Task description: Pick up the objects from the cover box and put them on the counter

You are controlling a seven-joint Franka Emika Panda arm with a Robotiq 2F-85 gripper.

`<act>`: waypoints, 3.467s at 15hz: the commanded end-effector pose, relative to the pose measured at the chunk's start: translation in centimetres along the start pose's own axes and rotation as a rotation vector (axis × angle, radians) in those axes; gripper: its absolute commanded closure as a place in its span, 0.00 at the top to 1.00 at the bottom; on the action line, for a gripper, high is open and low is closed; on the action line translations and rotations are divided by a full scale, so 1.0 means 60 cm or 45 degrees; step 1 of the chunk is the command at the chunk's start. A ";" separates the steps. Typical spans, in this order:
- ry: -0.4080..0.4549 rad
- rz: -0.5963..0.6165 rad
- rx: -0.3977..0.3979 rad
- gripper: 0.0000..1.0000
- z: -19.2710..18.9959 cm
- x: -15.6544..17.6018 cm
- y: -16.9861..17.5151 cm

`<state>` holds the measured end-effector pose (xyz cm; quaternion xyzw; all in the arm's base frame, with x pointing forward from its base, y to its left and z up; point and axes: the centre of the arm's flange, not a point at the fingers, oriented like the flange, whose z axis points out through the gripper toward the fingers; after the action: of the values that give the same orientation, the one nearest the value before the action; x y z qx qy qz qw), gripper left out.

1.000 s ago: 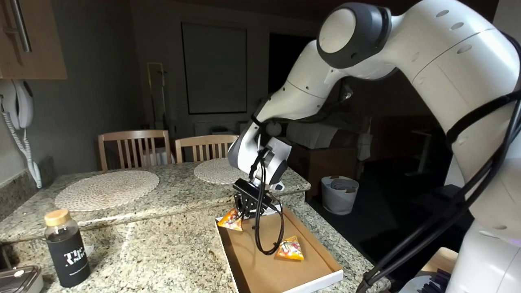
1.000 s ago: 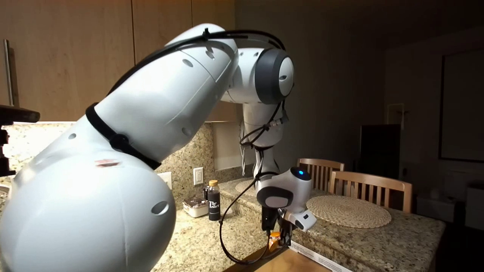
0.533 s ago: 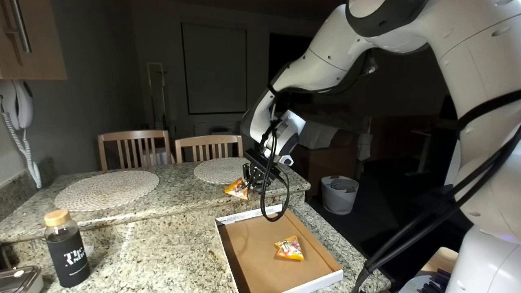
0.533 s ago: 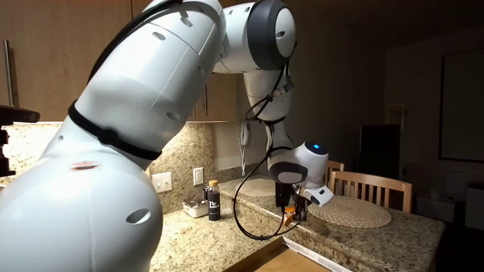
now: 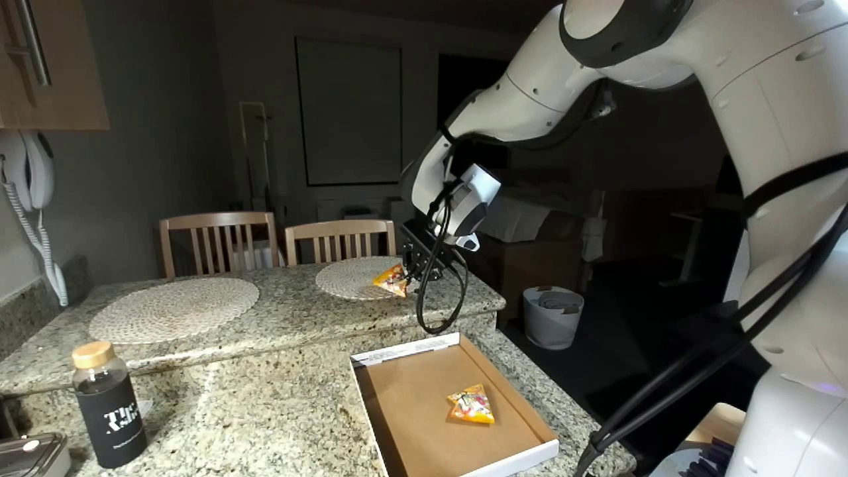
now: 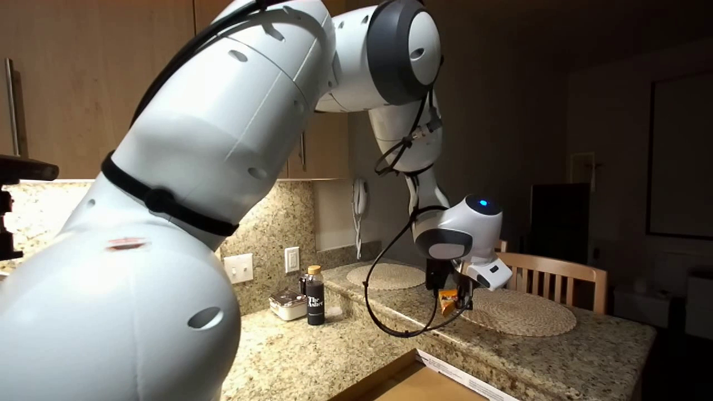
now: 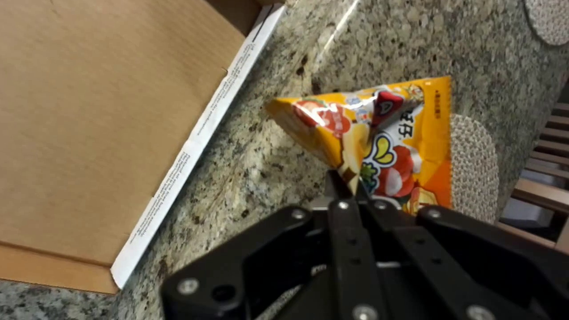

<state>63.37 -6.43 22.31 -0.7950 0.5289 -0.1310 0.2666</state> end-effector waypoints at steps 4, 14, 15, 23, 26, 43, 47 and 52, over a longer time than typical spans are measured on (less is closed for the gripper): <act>0.217 0.208 0.041 0.00 -0.009 0.049 -0.043; 0.210 0.233 -0.020 0.80 0.030 0.020 -0.017; 0.203 0.232 -0.024 0.85 0.033 0.019 -0.013; -0.066 0.110 0.036 1.00 -0.043 -0.049 0.073; -0.218 0.178 -0.159 1.00 -0.043 -0.067 0.154; -0.593 0.248 -0.630 1.00 0.044 -0.071 0.343; -0.593 0.219 -0.699 1.00 0.091 -0.070 0.321; -0.591 0.255 -0.770 0.99 0.141 -0.057 0.326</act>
<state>49.78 -6.39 5.84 -0.7983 0.5334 0.2300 0.1593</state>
